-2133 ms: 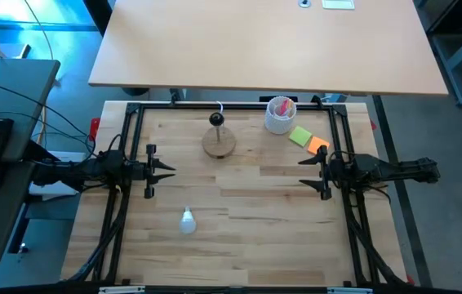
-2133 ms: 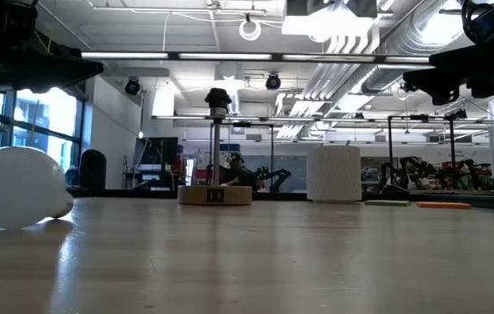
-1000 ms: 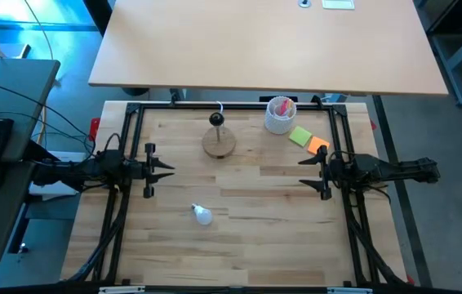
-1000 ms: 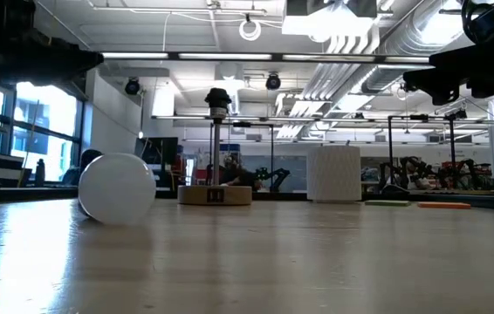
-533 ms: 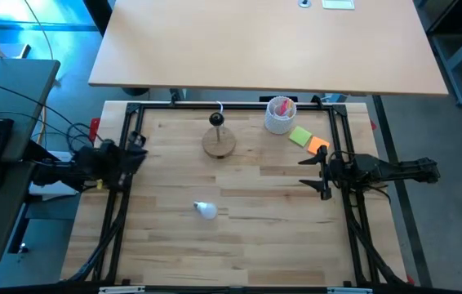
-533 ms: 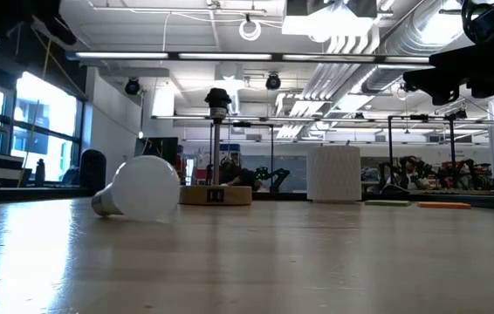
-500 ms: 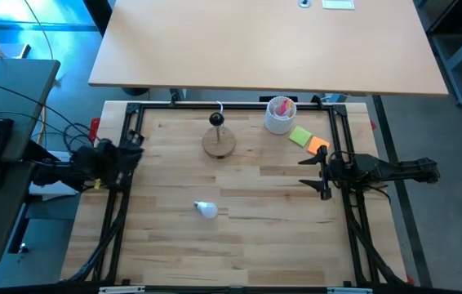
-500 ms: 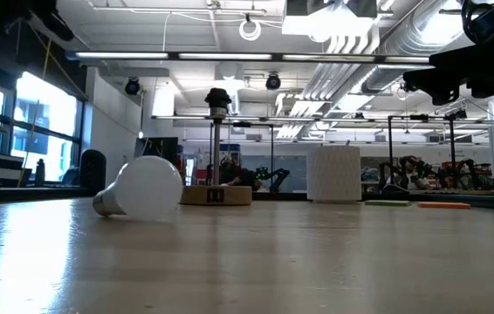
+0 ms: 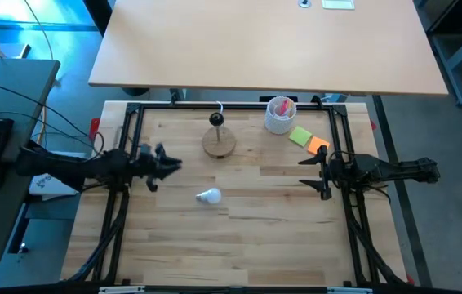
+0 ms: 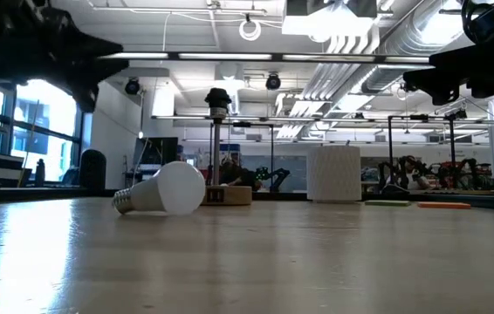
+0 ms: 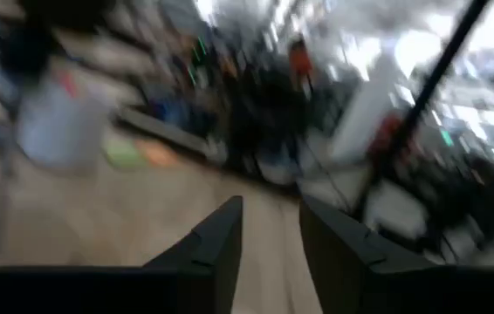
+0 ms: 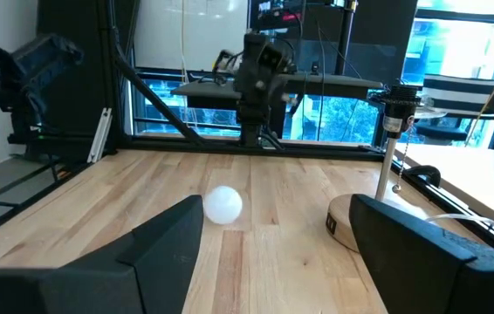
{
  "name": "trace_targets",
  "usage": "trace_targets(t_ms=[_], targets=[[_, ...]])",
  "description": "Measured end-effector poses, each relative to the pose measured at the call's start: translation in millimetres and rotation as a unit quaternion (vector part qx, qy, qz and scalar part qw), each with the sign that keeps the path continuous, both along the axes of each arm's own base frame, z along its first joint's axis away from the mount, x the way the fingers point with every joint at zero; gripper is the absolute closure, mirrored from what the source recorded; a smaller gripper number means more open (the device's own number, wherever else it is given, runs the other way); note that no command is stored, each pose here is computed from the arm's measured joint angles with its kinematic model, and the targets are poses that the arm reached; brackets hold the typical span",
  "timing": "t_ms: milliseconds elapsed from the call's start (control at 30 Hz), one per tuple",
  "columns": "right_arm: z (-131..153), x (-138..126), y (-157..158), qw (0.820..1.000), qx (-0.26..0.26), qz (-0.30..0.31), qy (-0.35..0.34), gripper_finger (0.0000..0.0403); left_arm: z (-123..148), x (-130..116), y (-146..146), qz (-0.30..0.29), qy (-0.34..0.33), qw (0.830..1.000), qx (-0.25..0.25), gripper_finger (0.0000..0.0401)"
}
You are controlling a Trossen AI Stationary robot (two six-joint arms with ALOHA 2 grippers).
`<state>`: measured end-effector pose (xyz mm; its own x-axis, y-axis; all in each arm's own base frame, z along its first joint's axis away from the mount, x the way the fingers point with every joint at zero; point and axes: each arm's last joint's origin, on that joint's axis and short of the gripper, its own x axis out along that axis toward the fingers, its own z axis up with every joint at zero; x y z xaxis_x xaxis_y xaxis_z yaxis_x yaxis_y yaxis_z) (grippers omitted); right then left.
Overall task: Screw lightbulb
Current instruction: Insert the light bulb into the lamp
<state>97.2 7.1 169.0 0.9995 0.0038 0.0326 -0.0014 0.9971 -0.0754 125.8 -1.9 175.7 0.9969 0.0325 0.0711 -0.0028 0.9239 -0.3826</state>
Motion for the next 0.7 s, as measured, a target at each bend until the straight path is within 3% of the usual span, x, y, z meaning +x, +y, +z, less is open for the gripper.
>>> trace_targets(t_ms=[133, 300, 567, 700], targets=[[0.0, 0.0, 0.0, 1.000, 0.000, 0.000, 0.000, 0.0117, -19.7, 7.4, -8.6, -0.063, 0.094, 0.993, -0.020, 0.0248], [0.1, 0.0, 0.0, 1.000, 0.000, 0.000, 0.000, 0.0117, -43.8, 8.7, -22.4, -0.099, 0.207, 0.973, -0.018, 0.0218], [0.1, 0.0, 0.0, 1.000, 0.000, 0.000, 0.000, 0.0117, -72.9, -0.1, -39.1, -0.031, 0.335, 0.941, -0.038, 0.0215], [0.1, 0.0, 0.0, 1.000, 0.000, 0.000, 0.000, 0.0117, -77.4, -0.4, -44.2, 0.024, 0.329, 0.944, -0.011, 0.0215]])
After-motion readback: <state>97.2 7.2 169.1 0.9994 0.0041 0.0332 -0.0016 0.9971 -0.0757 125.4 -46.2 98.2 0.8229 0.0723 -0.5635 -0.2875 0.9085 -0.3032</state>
